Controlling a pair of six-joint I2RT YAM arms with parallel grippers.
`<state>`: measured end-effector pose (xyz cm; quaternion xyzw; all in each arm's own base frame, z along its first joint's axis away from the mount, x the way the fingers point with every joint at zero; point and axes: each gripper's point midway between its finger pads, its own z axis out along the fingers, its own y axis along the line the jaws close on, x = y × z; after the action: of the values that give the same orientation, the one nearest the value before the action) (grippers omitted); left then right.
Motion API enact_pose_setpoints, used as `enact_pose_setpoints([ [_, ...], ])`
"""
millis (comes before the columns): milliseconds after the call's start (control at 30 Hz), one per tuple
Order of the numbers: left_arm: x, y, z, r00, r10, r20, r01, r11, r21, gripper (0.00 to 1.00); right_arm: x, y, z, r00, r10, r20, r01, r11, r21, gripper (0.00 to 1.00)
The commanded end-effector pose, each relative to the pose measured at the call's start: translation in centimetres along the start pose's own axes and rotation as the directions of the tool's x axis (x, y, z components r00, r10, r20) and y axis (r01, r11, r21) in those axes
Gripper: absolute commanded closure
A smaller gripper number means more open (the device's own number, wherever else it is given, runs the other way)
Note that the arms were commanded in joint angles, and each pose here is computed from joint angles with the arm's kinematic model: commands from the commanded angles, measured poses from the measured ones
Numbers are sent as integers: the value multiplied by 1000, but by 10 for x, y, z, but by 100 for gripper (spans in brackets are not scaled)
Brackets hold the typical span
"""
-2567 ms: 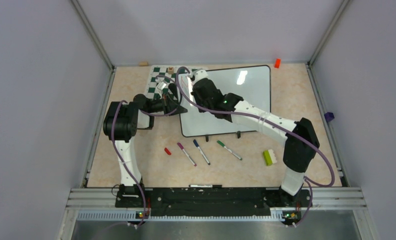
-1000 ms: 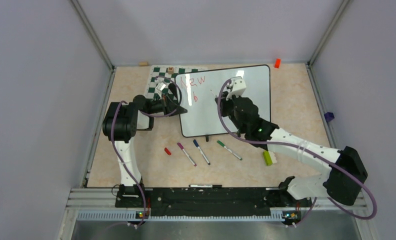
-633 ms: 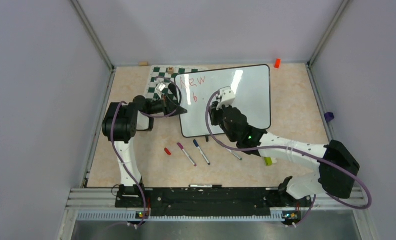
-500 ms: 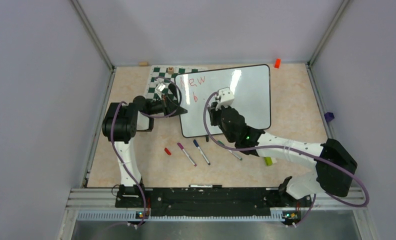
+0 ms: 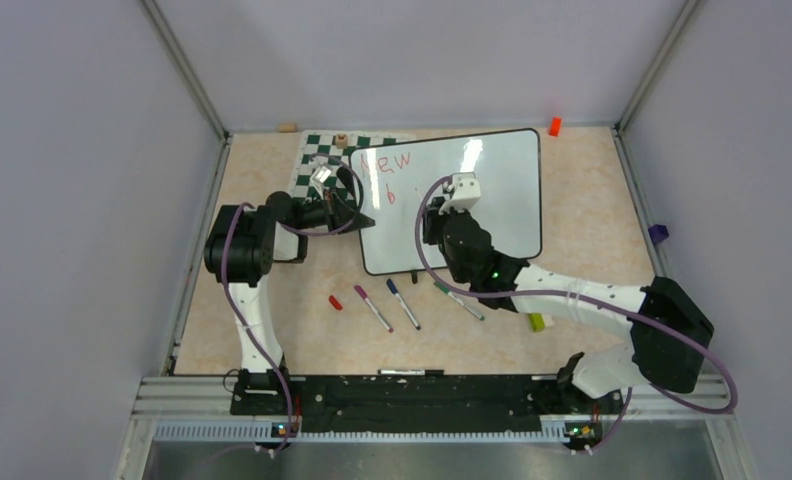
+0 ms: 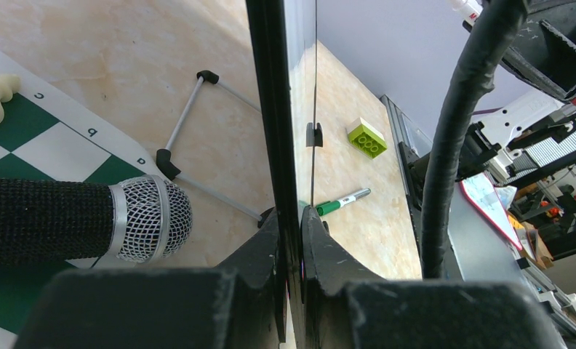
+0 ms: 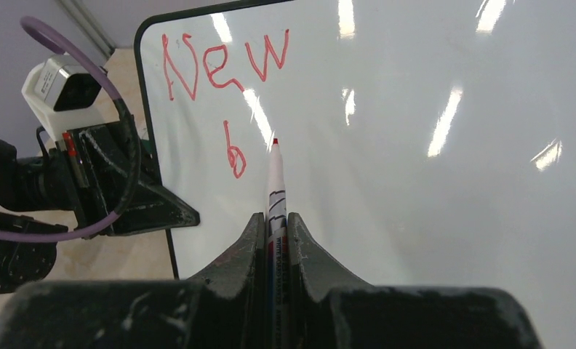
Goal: Write a sentence on the whiteboard
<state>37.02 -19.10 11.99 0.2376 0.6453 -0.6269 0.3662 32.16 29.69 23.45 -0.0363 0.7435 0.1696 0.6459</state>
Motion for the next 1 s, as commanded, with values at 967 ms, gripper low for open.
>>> enact_pose_setpoints([
  [967,-8,1,2,966,258,20,-258,966,15,100,-34,-7,10,991,124,-59,-103,955,277,100],
])
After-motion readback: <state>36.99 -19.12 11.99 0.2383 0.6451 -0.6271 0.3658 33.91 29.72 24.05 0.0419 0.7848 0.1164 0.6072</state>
